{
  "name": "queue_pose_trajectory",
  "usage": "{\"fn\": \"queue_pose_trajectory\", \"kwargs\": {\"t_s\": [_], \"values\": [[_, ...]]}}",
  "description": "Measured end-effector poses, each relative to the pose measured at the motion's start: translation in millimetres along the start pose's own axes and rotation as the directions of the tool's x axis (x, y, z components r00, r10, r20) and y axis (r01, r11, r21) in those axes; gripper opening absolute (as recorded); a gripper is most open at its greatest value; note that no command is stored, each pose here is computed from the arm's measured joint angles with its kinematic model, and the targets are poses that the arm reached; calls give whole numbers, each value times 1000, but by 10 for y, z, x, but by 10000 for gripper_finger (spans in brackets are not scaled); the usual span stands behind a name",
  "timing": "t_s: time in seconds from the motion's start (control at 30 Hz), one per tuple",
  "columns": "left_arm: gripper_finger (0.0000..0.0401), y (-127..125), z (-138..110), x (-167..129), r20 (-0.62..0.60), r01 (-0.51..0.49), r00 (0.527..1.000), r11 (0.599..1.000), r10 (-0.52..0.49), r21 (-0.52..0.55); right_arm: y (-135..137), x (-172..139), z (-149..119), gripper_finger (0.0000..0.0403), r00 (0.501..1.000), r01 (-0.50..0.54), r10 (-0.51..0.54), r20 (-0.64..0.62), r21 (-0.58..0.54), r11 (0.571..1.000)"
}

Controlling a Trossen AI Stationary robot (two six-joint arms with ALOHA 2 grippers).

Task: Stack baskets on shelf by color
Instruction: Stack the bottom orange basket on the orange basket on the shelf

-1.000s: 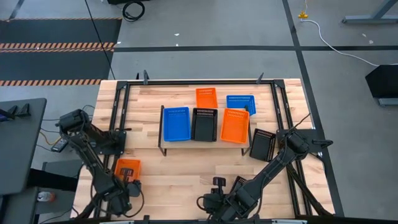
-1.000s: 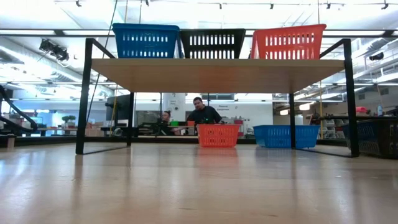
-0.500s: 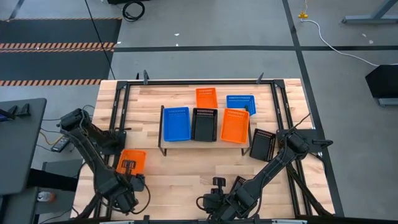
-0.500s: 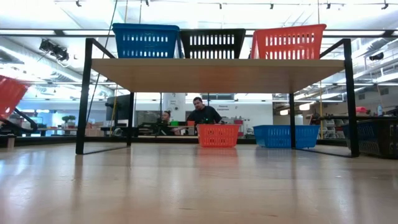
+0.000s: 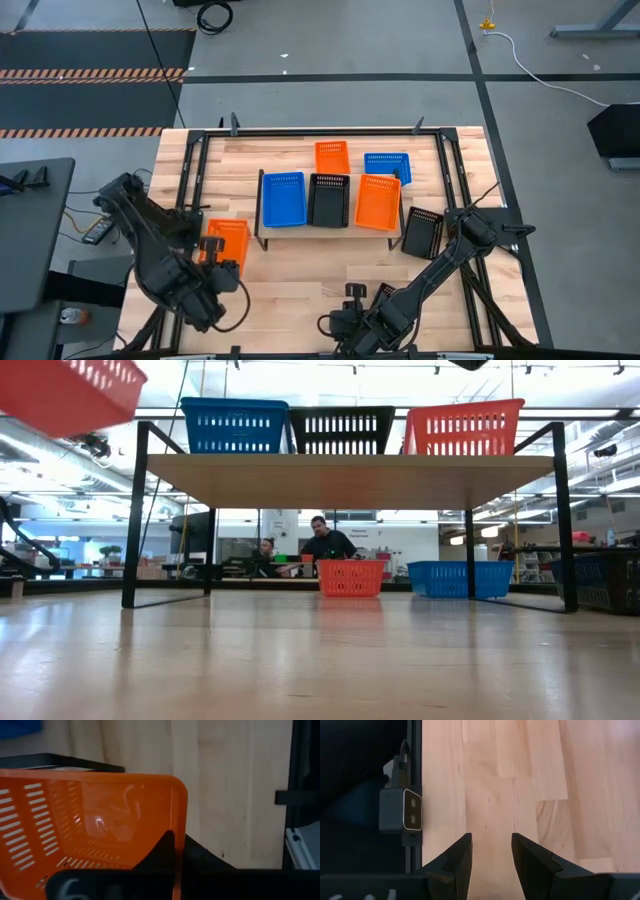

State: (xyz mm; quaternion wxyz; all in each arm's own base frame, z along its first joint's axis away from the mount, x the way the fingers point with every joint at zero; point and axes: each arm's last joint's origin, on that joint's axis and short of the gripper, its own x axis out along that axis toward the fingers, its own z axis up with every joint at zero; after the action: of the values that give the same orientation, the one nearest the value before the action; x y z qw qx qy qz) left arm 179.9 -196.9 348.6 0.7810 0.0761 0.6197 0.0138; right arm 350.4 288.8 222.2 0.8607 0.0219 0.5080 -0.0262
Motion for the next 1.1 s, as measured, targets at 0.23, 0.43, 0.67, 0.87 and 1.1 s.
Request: {"fn": "queue_pose_trajectory", "kwargs": {"t_s": [0.23, 0.43, 0.67, 0.87, 1.1], "values": [[7, 100, 125, -200, 104, 10, 995, 1000, -10, 3, -24, 1, -23, 144, 999, 23, -23, -24, -11, 1000], [7, 131, 230, -194, 155, 30, 987, 999, -36, 39, -128, -96, 61, 143, 995, 71, -72, -66, -23, 997], [7, -170, 309, -113, 180, 103, 966, 919, -183, 381, -262, -820, 557, 133, 997, 56, -44, 63, -193, 980], [8, -433, 248, -85, 181, 68, 952, 748, -246, 660, -315, -1187, 829, 133, 965, 36, 85, 249, -446, 894], [8, -753, 163, -231, 289, -56, 865, 494, -410, 868, -275, -1266, 906, 133, 930, 11, 241, 277, -676, 737]]}}
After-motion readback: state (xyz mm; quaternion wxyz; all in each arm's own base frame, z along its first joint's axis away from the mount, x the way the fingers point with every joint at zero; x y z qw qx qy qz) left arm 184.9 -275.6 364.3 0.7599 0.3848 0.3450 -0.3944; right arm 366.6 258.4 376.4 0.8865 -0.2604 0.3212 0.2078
